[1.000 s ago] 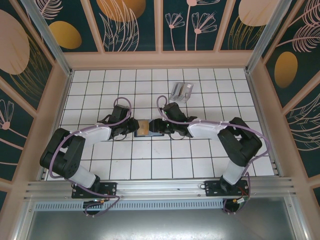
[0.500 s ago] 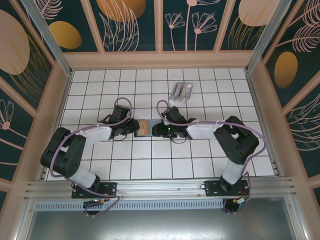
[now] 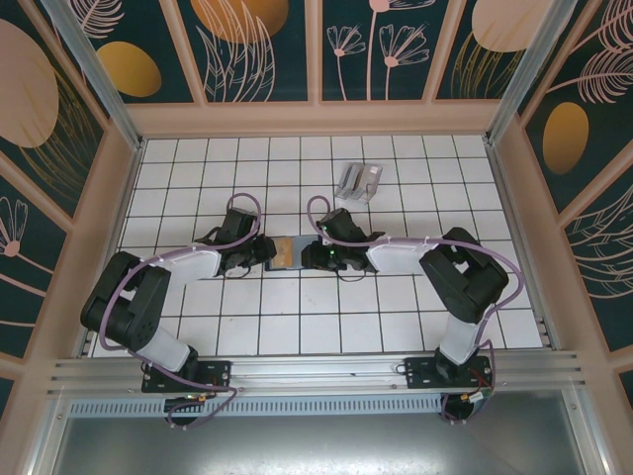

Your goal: Put the credit cards into the card holder

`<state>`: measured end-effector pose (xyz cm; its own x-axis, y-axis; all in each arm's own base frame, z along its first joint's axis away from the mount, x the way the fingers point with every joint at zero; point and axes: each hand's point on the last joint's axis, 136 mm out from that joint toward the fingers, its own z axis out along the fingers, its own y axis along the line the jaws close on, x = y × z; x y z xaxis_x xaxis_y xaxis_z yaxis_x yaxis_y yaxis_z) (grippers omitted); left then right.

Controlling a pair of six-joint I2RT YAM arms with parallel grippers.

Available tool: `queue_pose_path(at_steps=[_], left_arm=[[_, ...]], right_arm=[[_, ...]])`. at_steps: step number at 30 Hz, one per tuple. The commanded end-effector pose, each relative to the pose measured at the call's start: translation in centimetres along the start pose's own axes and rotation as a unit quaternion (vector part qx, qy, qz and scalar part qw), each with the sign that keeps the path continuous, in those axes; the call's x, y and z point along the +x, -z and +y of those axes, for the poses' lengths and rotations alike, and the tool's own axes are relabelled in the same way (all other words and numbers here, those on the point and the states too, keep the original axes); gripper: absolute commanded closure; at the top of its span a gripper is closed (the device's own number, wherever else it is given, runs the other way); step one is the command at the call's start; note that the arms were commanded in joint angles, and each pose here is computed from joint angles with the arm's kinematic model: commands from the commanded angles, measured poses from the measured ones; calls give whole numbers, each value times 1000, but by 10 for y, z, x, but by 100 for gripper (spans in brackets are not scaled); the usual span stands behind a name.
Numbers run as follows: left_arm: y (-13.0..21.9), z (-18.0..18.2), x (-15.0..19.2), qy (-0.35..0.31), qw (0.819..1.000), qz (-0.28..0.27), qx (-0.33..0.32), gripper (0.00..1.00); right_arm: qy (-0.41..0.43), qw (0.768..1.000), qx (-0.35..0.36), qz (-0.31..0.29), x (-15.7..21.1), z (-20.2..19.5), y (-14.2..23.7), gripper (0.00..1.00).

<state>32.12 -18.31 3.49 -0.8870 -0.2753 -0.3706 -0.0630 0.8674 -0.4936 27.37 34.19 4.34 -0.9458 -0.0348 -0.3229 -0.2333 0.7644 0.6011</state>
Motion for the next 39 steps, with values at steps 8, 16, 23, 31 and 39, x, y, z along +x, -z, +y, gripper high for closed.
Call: queue_pose_path(at_steps=[8, 16, 23, 31, 39], left_arm=[[4, -10, -6, 5, 999, 16, 30, 76], [21, 3, -24, 35, 998, -7, 44, 75], [17, 17, -23, 56, 998, -14, 32, 70], [7, 19, -20, 57, 998, -2, 33, 65], [-2, 25, -16, 61, 998, 4, 27, 48]], right_arm=[[13, 998, -66, -20, -30, 35, -11, 70], [28, 995, -100, 0, -28, 53, -22, 72], [28, 988, -149, 8, -21, 70, -34, 62], [8, 987, -160, 23, -14, 66, -43, 58], [34, 984, -174, -20, -41, 81, -3, 52]])
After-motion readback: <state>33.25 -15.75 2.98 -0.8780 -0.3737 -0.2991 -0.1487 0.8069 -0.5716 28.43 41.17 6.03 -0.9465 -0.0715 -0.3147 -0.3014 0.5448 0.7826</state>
